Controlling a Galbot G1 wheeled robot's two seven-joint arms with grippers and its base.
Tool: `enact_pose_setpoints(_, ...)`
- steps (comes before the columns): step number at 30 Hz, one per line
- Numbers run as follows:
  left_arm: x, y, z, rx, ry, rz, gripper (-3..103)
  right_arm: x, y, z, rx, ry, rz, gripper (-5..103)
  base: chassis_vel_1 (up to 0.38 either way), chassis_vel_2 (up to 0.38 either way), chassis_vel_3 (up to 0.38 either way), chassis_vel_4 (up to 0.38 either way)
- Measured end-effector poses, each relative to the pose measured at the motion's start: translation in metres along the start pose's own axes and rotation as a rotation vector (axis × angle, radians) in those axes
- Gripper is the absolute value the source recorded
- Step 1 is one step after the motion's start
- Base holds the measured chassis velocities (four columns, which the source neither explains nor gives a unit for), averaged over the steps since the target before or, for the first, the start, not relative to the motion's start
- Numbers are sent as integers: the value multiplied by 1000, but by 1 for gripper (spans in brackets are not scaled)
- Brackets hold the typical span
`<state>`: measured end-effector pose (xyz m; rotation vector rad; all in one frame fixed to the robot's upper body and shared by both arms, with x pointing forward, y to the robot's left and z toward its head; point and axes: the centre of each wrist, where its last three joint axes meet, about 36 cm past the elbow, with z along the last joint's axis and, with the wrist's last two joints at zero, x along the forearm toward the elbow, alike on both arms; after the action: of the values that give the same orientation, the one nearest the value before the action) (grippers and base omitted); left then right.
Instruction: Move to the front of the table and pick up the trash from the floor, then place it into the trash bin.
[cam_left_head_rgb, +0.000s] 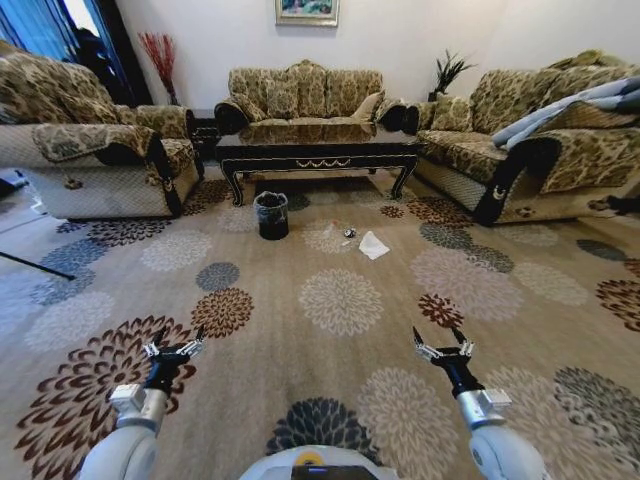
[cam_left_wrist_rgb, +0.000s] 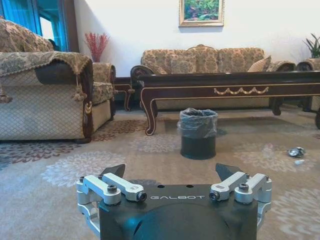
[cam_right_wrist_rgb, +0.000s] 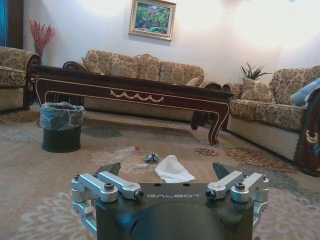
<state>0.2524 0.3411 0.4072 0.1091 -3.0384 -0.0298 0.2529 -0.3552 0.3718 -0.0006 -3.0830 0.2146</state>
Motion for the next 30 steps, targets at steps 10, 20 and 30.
enact_pose_setpoints(10,1,2,4,5,-4,-9,100,0,1,1,6,1,2,100,-127,143,126,-147)
enact_pose_setpoints(20,0,3,5,14,-2,-15,100,0,1,0,8,0,0,100,-136,152,149,-142)
enact_pose_setpoints(30,-1,4,6,23,-3,-20,100,0,2,-1,8,0,-2,100,-137,133,127,-131)
